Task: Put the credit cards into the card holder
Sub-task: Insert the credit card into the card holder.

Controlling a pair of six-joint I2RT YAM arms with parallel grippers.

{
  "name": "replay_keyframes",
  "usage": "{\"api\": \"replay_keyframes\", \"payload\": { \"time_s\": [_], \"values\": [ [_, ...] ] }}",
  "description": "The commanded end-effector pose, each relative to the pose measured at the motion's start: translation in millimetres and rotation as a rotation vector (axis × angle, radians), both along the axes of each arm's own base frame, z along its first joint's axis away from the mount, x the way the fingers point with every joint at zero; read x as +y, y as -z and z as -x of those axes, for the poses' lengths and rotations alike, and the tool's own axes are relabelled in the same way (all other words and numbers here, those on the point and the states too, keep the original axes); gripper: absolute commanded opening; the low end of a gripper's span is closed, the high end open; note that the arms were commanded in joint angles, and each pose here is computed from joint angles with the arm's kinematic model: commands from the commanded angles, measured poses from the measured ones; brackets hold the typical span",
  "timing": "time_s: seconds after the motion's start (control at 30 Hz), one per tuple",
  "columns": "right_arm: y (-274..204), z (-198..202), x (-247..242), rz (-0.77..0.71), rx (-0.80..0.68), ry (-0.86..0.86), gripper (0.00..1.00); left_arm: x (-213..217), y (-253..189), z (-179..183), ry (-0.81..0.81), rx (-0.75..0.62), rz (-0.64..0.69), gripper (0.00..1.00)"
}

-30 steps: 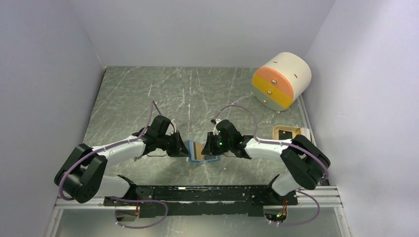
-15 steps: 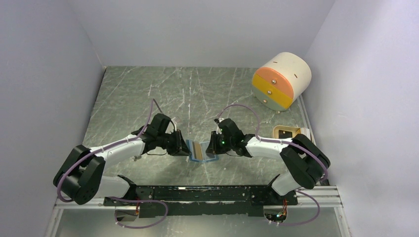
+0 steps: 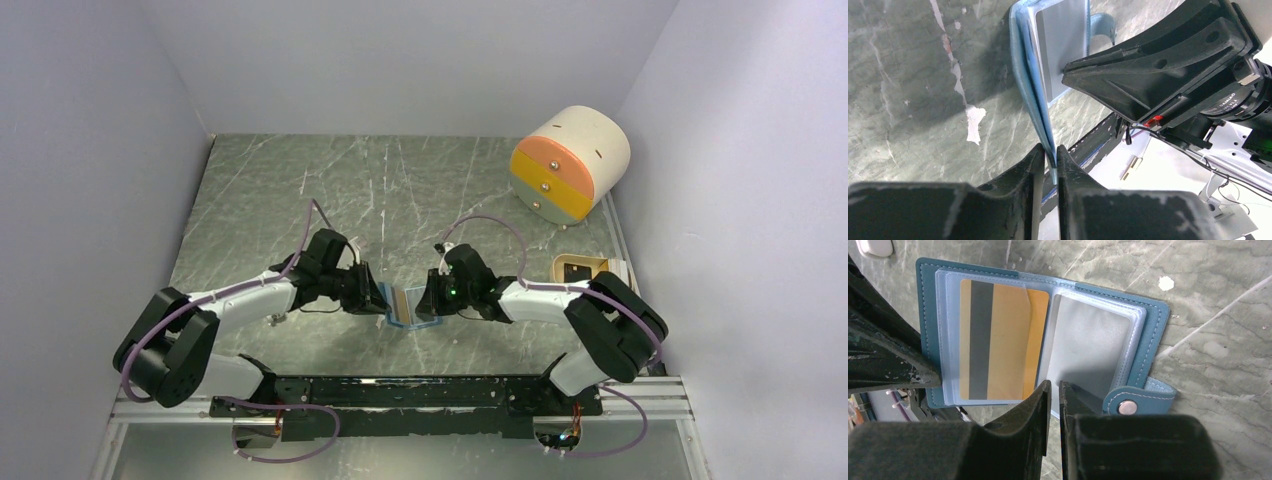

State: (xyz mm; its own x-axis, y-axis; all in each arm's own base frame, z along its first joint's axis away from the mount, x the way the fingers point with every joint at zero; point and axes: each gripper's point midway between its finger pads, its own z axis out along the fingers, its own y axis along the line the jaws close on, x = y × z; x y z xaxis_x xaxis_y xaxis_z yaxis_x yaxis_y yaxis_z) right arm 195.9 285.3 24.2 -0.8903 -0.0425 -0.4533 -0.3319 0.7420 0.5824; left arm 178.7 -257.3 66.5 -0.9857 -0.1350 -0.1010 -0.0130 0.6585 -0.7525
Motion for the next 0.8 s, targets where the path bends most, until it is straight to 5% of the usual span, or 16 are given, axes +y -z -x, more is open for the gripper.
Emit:
{"api": "replay_keyframes", "payload": {
  "time_s": [0.0, 0.1, 0.77],
  "values": [
    [9.4, 6.6, -6.2, 0.012, 0.02, 0.002, 0.16, -8.9, -6.2, -6.6, 0.01, -0.025, 0.041, 0.16],
    [11.4, 8.0, -7.3, 0.008, 0.023, 0.006, 0.16, -12.1, -8.7, -9.1, 0.009, -0.035, 0.062, 0.09],
    [20.0, 16.1, -5.5, -0.031, 0.051, 0.004, 0.16, -14.5, 12.7, -13.9, 0.006, -0.01, 0.015, 0.1]
  ]
}}
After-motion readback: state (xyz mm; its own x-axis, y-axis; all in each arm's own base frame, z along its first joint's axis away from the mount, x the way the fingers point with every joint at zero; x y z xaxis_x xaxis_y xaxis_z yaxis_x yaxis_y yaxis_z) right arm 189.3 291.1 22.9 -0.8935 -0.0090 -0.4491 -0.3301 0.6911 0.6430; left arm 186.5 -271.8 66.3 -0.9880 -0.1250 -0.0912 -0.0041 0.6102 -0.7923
